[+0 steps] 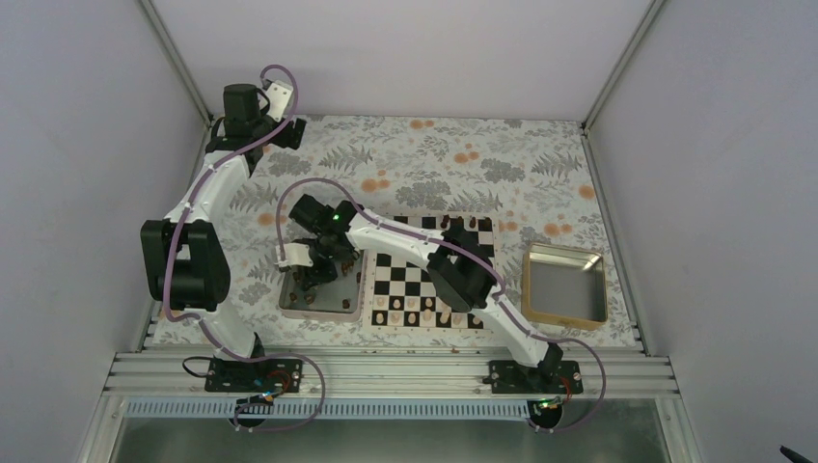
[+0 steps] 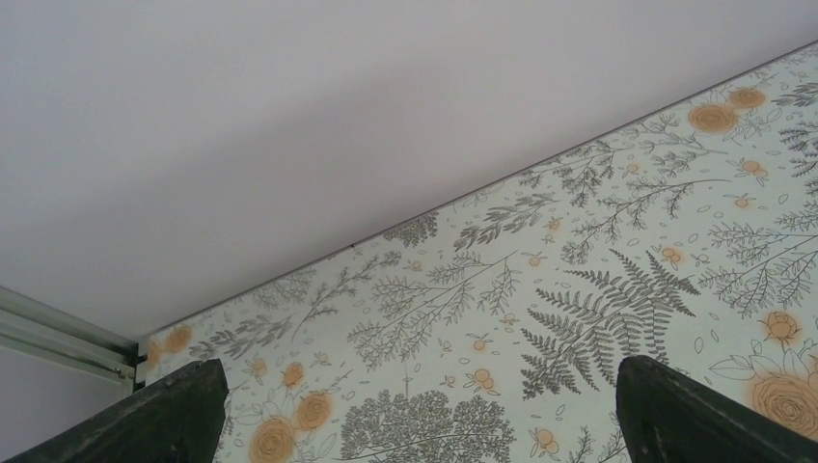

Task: Set up the chess pieces on the board
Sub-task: Pick up the chess piece from the storage box.

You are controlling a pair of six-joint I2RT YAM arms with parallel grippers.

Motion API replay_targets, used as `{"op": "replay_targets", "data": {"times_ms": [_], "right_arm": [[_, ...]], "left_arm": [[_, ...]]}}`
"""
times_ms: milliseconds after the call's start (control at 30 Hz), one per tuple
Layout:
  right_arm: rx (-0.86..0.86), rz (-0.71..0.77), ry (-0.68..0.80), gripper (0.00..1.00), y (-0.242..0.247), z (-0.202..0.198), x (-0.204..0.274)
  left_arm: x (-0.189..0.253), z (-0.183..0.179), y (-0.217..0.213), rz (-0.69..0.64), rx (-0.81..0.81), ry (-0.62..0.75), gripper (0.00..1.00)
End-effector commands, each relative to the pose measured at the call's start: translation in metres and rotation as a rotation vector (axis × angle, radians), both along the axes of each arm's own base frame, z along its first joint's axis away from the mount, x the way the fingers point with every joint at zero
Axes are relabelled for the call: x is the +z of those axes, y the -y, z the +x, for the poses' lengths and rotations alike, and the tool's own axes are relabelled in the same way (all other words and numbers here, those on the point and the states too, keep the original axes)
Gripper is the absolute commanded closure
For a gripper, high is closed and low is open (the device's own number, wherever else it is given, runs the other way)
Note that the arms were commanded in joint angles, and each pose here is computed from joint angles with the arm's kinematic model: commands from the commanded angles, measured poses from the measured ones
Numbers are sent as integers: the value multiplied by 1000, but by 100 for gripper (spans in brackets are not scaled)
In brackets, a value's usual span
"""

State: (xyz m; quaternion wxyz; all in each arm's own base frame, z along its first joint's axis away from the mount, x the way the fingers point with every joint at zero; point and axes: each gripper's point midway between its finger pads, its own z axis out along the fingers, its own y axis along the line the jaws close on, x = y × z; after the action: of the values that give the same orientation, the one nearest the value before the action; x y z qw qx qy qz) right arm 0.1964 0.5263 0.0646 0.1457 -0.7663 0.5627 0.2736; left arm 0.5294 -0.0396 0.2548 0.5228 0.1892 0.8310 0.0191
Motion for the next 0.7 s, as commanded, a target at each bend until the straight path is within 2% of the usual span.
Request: {"op": "replay_targets", "data": {"times_ms": [0,533,667], "right_arm": [[2,5,-3,61,-5,-4,-7],[-26,-6,30,63,-4,12,-22],[-30,-8,27,68,-3,13,-27]], "left_arm": [[23,-5,3,-10,-17,57,0],[19,-4,6,-19,-30,50,0],[20,-4,6,-19,-30,51,0]]}}
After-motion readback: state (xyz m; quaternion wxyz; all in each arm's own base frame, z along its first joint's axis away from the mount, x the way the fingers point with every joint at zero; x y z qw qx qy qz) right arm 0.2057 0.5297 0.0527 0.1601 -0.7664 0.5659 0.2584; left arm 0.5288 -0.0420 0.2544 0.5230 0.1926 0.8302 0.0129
